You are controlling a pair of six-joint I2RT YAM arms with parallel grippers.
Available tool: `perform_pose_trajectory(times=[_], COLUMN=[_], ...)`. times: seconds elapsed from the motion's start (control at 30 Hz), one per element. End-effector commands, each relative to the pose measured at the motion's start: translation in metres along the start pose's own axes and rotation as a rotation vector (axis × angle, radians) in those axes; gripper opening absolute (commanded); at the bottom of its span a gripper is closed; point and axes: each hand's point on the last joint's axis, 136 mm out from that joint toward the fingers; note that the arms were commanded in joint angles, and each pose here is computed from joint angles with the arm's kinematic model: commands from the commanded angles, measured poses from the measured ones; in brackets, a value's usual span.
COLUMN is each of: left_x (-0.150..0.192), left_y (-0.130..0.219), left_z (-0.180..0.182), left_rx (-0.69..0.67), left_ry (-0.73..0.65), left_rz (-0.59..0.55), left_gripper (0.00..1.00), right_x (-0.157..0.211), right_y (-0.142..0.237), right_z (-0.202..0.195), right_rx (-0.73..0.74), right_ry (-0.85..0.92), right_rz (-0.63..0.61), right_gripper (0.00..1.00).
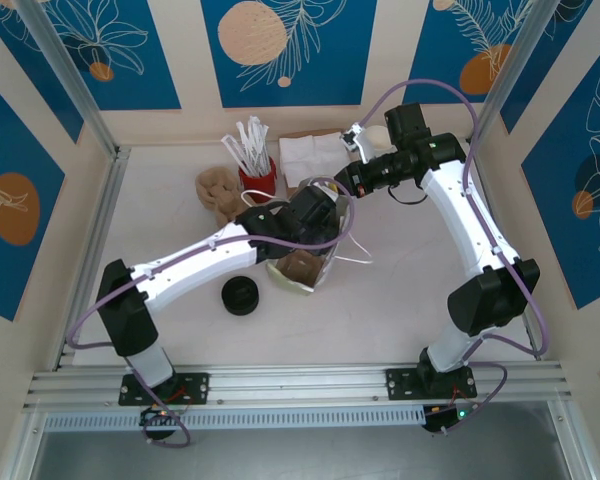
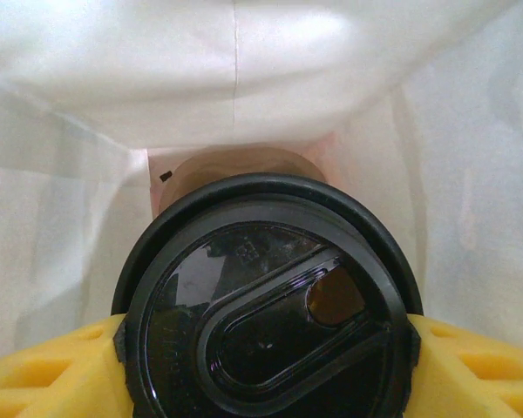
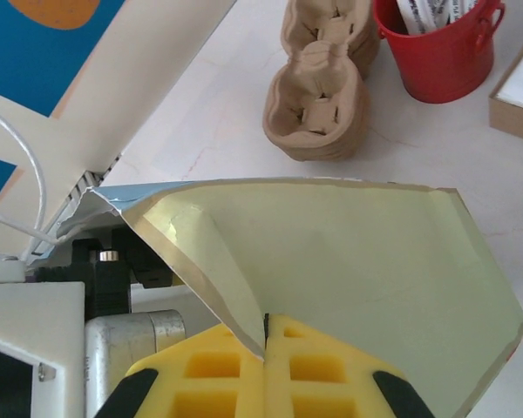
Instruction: Pack the takeout coffee
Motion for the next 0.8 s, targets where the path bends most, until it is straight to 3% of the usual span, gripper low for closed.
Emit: perform_pose_trajectory(times=[0.0, 0.77], left_x=[-0.018, -0.014], left_y=[0.013, -0.008], left_z=[0.000, 0.006], left_rx=[0.006, -0.065], left_ry=[-0.002, -0.042], left_rz=[-0.096, -0.093], left_gripper=[0.69, 0.69], right_x=[-0.004, -0.006], right_y=[0.004, 0.001], right_z=[0.021, 0.027], right_rx=[-0.075, -0.116], right_ry=[0.021, 0.012], right_rz=[-0.033, -0.015], right_gripper=[0.00, 0.00])
Point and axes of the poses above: each hand's point on the last joint's axis, 136 mm out from that joint toward the fingers, its own y axis back along the fingers, its own z axis along the line the jaws close on, x = y × z, and after that the axes turned 10 degrees about y, right-handed
